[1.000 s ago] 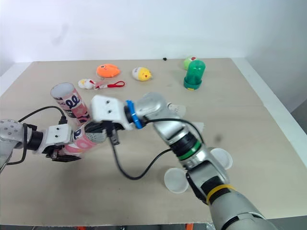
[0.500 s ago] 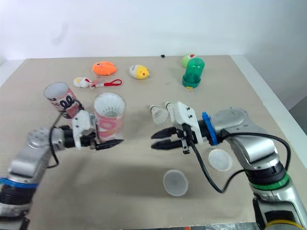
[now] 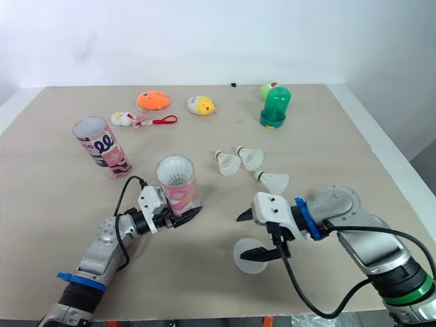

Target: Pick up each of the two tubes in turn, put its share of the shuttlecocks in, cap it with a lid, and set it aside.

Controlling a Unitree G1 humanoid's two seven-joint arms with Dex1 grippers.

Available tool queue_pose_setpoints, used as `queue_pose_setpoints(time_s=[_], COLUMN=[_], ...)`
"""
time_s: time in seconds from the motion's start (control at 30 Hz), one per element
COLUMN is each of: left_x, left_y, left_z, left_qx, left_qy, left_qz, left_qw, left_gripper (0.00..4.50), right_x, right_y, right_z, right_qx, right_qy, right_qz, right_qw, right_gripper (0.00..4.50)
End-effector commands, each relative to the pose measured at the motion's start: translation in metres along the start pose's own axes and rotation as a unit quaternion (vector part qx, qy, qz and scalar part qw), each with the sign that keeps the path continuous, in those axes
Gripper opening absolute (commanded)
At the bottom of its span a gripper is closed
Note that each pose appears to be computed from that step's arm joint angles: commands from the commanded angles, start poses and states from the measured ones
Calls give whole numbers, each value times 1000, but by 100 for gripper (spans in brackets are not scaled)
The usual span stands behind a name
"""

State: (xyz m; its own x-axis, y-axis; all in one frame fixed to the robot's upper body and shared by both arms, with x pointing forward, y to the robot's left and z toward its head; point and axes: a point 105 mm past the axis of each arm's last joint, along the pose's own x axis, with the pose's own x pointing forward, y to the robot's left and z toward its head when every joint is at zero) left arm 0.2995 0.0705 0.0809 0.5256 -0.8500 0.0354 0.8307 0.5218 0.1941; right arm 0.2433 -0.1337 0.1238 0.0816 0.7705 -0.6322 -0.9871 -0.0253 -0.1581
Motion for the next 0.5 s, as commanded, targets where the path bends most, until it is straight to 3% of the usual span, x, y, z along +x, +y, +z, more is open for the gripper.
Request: queue_pose_setpoints(time_s=[0.03,0.13,0.23,0.4,0.47,0.5], left_x=[-5,-7,-8,-8,-8,-8], left_y=[-14,-16,-15,-16,-17,-17], left_z=[-32,-39,-41,-45,-46,-47], left_qx=[-38,-58,-68,-85,-92,-93], left_qy=[46,51,52,59,62,63], left_qz=[-12,-8,-3,-12,-15,-16], left_qw=[998,997,996,995,994,994], left_gripper=[341,341,341,341,341,341], right_x=[2,8,8,8,8,7], right_y=[-4,-2,0,6,7,6], right_z=[-3,-14,-18,-22,-22,-22], right_qx=[-18,-18,-16,-11,-11,-11], right_qy=[7,18,21,28,28,28], right_qz=[-15,-15,-14,0,2,1], right_qw=[1000,1000,1000,1000,1000,1000], right_gripper=[443,443,366,135,20,5])
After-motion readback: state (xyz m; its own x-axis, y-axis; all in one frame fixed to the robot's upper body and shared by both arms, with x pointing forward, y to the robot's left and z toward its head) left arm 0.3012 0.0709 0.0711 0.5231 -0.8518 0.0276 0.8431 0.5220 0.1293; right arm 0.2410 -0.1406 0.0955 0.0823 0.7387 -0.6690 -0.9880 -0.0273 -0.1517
